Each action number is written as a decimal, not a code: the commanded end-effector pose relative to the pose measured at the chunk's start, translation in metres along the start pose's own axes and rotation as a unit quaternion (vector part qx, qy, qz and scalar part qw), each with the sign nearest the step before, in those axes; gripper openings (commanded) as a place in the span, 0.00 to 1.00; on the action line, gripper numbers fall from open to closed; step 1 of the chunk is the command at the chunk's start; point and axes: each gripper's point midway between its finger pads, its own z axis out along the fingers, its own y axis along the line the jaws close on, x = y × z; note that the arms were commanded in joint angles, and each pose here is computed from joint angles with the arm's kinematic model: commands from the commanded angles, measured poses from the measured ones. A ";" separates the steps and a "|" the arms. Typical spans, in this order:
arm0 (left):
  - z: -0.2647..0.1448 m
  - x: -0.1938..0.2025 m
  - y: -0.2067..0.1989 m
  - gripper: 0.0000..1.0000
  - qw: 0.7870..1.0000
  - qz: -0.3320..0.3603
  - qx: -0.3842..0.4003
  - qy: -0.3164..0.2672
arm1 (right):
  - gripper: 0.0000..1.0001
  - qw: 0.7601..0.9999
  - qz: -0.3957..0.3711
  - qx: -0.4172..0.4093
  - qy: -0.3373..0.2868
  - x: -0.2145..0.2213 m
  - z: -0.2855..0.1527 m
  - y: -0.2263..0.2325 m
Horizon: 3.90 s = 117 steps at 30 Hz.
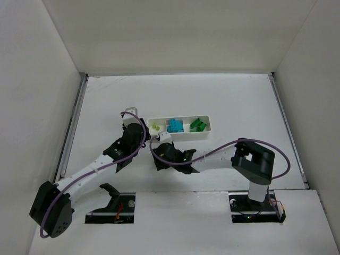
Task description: Sort the legos into containers by color
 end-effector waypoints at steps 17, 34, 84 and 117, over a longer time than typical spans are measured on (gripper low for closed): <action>0.000 -0.006 0.008 0.36 0.999 -0.034 0.011 -0.007 | 0.46 0.993 -0.099 0.069 0.010 0.010 0.004 -0.004; -0.003 -0.005 0.009 0.36 1.000 -0.029 0.010 -0.003 | 0.43 0.997 -0.053 0.040 -0.031 -0.011 -0.033 -0.006; -0.014 -0.008 0.022 0.35 0.999 -0.039 0.003 -0.015 | 0.32 0.992 0.003 -0.053 -0.115 -0.124 -0.051 -0.007; -0.050 0.079 -0.005 0.46 0.994 -0.004 0.055 0.094 | 0.55 0.987 0.057 -0.011 -0.150 -0.203 0.009 -0.035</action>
